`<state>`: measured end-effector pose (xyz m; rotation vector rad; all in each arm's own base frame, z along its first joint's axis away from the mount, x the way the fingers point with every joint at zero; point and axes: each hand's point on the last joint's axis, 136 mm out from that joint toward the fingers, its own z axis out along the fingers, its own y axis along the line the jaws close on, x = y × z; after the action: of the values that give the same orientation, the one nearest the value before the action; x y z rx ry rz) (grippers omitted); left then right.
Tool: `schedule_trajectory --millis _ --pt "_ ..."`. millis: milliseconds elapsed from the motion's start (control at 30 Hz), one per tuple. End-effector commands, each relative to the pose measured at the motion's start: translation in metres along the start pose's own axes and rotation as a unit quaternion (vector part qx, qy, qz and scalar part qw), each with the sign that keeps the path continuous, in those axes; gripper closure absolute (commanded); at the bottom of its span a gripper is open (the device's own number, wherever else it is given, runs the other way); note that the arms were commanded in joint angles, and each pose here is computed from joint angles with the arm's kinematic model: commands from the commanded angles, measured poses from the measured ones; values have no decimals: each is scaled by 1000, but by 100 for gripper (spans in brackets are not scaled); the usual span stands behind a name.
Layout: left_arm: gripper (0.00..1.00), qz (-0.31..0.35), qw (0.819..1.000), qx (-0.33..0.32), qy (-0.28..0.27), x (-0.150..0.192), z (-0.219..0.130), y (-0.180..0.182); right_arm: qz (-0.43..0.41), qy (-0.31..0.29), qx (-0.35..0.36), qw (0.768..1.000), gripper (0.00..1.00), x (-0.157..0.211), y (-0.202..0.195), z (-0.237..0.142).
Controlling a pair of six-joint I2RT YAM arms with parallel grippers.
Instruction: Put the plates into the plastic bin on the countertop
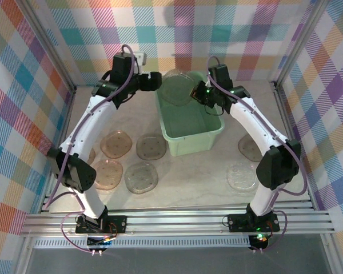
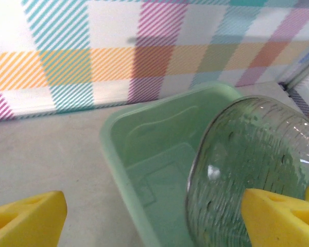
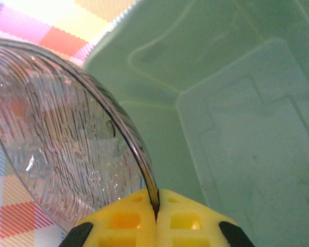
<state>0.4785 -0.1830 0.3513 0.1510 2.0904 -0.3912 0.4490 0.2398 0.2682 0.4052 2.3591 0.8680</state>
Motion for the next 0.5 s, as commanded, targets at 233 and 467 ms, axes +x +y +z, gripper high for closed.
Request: schedule_trajectory --millis 233,467 --pt "13 -74 997 -10 19 22 -8 45 218 -26 126 967 100 25 -51 30" --pt "13 -98 992 -36 63 51 -4 74 293 -41 180 938 100 41 -68 47"
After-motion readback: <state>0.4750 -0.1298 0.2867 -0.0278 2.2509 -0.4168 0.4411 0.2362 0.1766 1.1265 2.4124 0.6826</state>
